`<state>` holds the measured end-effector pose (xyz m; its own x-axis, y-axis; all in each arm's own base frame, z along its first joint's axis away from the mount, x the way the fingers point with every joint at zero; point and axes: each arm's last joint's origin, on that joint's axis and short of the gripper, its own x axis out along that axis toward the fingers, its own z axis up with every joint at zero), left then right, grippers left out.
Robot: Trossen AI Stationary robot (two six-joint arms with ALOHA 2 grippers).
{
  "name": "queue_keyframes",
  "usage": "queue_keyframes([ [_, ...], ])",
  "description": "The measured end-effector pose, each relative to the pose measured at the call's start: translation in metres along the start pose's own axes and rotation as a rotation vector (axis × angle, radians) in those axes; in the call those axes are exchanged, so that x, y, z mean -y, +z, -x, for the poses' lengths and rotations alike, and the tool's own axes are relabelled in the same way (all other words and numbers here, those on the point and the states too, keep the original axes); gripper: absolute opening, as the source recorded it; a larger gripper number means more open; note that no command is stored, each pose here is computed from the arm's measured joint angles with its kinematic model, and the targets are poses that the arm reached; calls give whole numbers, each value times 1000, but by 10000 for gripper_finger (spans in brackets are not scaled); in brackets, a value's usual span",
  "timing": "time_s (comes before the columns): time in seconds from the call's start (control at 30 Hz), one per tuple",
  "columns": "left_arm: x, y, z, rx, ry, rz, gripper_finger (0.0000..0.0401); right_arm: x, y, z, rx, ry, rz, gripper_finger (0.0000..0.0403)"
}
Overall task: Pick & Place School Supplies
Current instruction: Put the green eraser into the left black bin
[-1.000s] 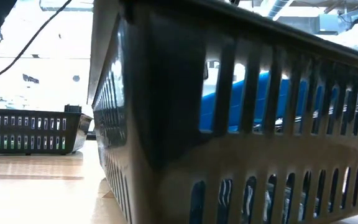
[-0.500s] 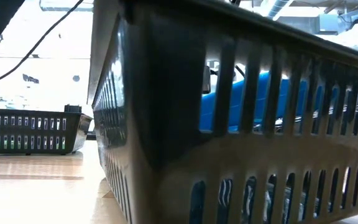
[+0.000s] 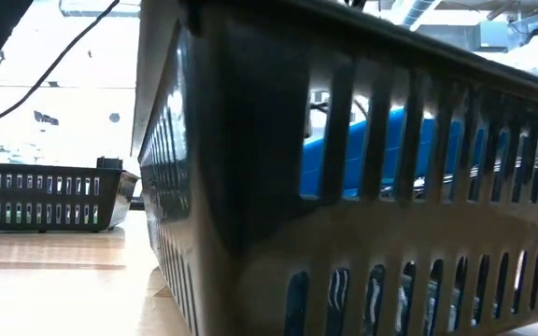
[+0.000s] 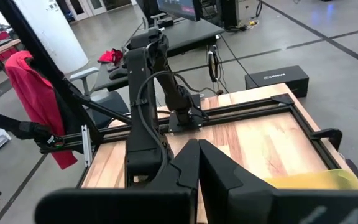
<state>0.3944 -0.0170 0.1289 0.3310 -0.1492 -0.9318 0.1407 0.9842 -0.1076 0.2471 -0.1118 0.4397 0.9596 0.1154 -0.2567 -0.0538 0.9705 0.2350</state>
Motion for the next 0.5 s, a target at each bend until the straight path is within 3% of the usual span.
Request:
queue_keyframes([
  [0.17, -10, -8, 25, -60, 27, 80, 13, 3, 0, 2, 3, -5, 1, 0],
  [0.5, -1, 0, 92, 108, 99, 150, 4, 9, 0, 3, 3, 17, 41, 0],
])
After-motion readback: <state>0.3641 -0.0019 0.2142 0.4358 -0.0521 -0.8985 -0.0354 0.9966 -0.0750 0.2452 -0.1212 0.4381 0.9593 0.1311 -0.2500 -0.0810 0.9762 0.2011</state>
